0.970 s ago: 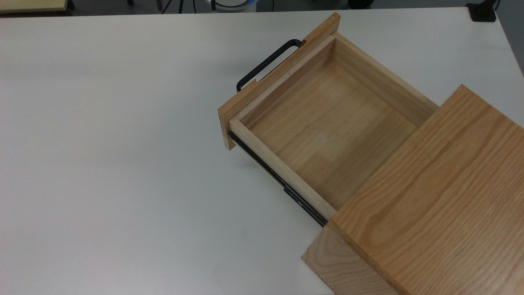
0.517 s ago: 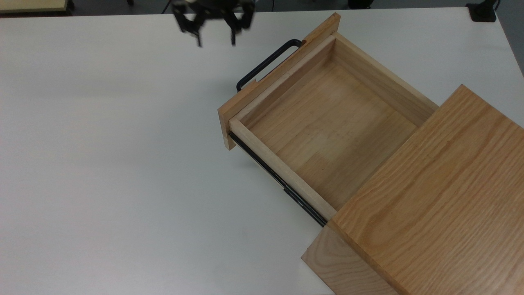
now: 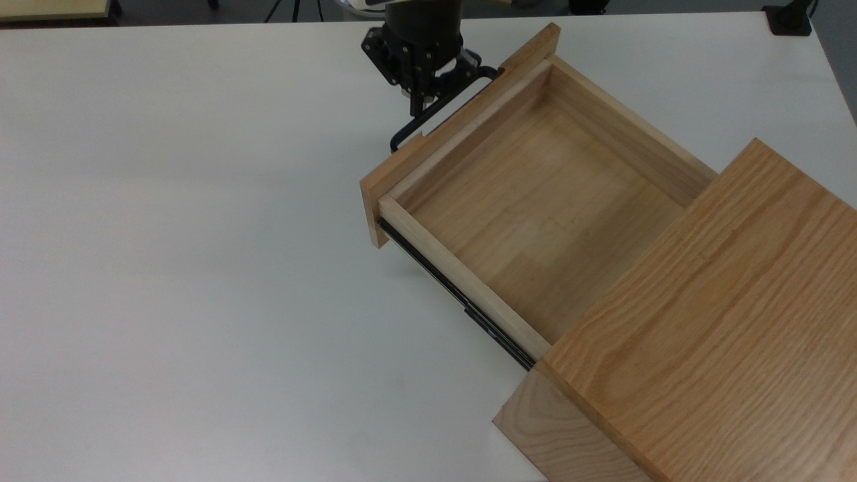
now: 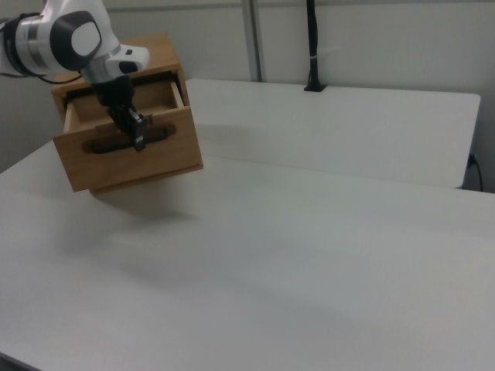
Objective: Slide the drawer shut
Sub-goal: 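Lower the gripper onto the black wire handle of the open drawer, then push the drawer by its handle into the wooden cabinet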
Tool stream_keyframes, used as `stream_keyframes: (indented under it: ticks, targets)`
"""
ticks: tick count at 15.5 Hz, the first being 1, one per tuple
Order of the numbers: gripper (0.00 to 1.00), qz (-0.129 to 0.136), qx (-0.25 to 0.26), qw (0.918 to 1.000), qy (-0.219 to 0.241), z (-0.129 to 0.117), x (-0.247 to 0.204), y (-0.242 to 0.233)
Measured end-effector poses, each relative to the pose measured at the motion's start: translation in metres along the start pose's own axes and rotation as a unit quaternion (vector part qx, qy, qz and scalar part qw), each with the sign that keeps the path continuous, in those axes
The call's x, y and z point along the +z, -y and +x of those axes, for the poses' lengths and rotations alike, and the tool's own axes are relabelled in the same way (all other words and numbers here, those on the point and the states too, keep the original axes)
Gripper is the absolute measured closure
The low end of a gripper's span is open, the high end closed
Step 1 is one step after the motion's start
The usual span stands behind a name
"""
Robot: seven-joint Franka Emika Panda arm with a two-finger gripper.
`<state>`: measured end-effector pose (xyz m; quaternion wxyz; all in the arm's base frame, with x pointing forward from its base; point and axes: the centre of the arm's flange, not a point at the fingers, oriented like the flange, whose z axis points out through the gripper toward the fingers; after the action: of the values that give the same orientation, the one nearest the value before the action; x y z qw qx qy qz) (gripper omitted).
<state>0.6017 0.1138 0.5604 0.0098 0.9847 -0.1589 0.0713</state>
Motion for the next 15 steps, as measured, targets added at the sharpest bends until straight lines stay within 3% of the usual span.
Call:
stream_keyframes:
  ticks: [4, 6, 10, 15]
  targets:
    - [1.00, 0.019, 0.063, 0.9978, -0.009, 0.006, 0.015, 0.018]
    - [1.00, 0.044, 0.115, 0.9924, -0.006, 0.011, 0.028, 0.026]
    - [1.00, 0.112, 0.238, 0.9643, -0.032, 0.035, 0.038, 0.042]
    - [1.00, 0.163, 0.292, 0.9416, -0.040, 0.055, 0.040, 0.077]
